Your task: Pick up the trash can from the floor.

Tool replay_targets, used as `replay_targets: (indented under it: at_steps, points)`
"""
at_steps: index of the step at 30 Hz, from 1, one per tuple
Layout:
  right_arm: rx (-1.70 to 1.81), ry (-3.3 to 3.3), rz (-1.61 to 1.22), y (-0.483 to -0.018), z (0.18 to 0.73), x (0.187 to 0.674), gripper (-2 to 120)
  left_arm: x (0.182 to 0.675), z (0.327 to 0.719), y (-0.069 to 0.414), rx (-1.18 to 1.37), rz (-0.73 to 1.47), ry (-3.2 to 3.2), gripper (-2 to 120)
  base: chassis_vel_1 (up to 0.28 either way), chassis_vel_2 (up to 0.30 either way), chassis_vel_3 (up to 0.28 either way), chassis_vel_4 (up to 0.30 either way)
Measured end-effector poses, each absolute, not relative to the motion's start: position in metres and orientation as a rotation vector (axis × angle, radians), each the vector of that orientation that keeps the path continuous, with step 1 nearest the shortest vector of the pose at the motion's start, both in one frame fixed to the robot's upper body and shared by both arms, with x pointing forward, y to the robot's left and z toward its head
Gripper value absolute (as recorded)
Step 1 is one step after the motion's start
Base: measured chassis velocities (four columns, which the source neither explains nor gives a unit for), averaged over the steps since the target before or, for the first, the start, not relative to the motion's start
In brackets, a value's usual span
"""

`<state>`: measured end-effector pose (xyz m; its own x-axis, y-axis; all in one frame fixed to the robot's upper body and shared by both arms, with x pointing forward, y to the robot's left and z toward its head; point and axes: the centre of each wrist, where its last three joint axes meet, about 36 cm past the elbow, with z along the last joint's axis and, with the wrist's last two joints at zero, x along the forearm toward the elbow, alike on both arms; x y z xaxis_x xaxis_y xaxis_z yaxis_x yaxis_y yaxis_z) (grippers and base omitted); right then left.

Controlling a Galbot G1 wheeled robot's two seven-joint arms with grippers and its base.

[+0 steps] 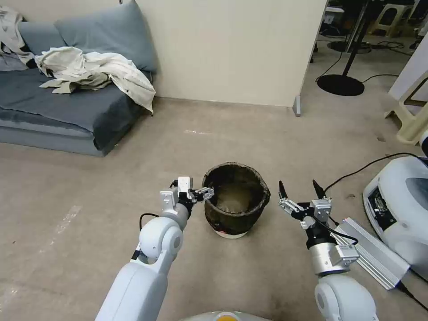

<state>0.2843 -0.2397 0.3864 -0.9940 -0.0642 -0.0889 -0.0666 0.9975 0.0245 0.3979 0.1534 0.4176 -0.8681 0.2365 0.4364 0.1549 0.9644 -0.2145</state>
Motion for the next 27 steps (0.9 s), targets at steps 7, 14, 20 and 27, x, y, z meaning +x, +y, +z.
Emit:
replay_targets:
  at_steps: [7,14,20,27]
  points:
    - [-0.104,3.051,0.041,-0.240,0.386,0.284,100,0.400,0.415,0.147,-0.250,0.223,-2.615,100,0.000,0.000,0.000,0.000]
    - [-0.111,3.052,0.040,-0.240,0.386,0.284,100,0.407,0.416,0.137,-0.232,0.221,-2.576,99,0.000,0.000,0.000,0.000]
    - [-0.109,3.054,0.043,-0.241,0.386,0.284,100,0.422,0.418,0.124,-0.235,0.221,-2.536,97,0.000,0.000,0.000,0.000]
    - [-0.106,3.056,0.044,-0.242,0.385,0.284,100,0.429,0.417,0.115,-0.239,0.221,-2.514,97,0.000,0.000,0.000,0.000]
